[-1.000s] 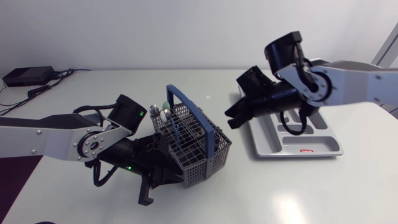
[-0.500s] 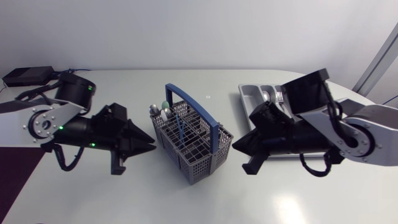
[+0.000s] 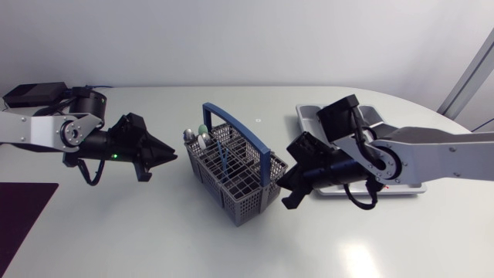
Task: Unload the cutlery basket into the drawer organizer.
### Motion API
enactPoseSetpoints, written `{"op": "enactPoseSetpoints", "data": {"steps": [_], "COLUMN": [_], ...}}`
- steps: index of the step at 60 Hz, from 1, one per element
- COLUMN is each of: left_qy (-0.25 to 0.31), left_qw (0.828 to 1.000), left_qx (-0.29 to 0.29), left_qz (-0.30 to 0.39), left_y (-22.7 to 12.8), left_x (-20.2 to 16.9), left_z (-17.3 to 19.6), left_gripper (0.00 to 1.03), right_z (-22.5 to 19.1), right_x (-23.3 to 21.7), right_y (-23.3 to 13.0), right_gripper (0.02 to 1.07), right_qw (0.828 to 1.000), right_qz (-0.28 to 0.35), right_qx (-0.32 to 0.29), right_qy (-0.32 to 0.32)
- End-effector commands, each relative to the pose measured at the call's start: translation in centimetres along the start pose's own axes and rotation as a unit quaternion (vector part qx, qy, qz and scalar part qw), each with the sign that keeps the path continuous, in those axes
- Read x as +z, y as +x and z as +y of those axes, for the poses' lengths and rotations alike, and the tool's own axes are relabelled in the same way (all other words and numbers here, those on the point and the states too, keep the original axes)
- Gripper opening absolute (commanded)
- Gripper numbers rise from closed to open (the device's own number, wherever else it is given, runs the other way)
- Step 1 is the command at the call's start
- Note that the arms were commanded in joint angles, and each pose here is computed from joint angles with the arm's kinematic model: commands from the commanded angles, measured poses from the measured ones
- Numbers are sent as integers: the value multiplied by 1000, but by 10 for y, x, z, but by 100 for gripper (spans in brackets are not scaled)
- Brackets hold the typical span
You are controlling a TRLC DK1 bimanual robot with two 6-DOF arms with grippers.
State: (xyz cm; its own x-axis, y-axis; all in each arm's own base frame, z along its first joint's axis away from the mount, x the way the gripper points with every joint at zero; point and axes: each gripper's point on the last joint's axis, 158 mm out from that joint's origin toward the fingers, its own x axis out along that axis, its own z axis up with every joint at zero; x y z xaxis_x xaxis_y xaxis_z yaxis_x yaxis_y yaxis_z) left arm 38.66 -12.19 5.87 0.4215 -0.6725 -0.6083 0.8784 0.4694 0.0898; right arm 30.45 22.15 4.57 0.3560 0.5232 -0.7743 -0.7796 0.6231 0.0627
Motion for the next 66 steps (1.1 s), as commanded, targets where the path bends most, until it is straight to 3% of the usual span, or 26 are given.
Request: {"op": "enactPoseSetpoints", "data": {"steps": [1,8,22,34,66], "left_qy": [-9,-24,-27,-24,-3], "left_qw": [1000,999,999,999,999], "left_qx": [13,26,16,-3,-29], "left_qz": [-15,-25,-24,-21,-29], "left_y": [7,19,47,48,9], "left_x": [6,6,-5,-4,-3], "left_z": [28,57,67,42,-30], "left_gripper": [29,29,29,28,28], "right_z": [-11,-21,-32,-36,-64], "right_x": [25,32,29,32,67], "right_y": [1,10,24,29,32], "right_gripper": [7,7,7,7,7], "right_qw": [1000,1000,1000,1000,998], "right_qz": [-25,-26,-14,-13,-38], "right_qx": [-9,-13,-14,-18,-40], "right_qy": [-3,0,11,13,13]}}
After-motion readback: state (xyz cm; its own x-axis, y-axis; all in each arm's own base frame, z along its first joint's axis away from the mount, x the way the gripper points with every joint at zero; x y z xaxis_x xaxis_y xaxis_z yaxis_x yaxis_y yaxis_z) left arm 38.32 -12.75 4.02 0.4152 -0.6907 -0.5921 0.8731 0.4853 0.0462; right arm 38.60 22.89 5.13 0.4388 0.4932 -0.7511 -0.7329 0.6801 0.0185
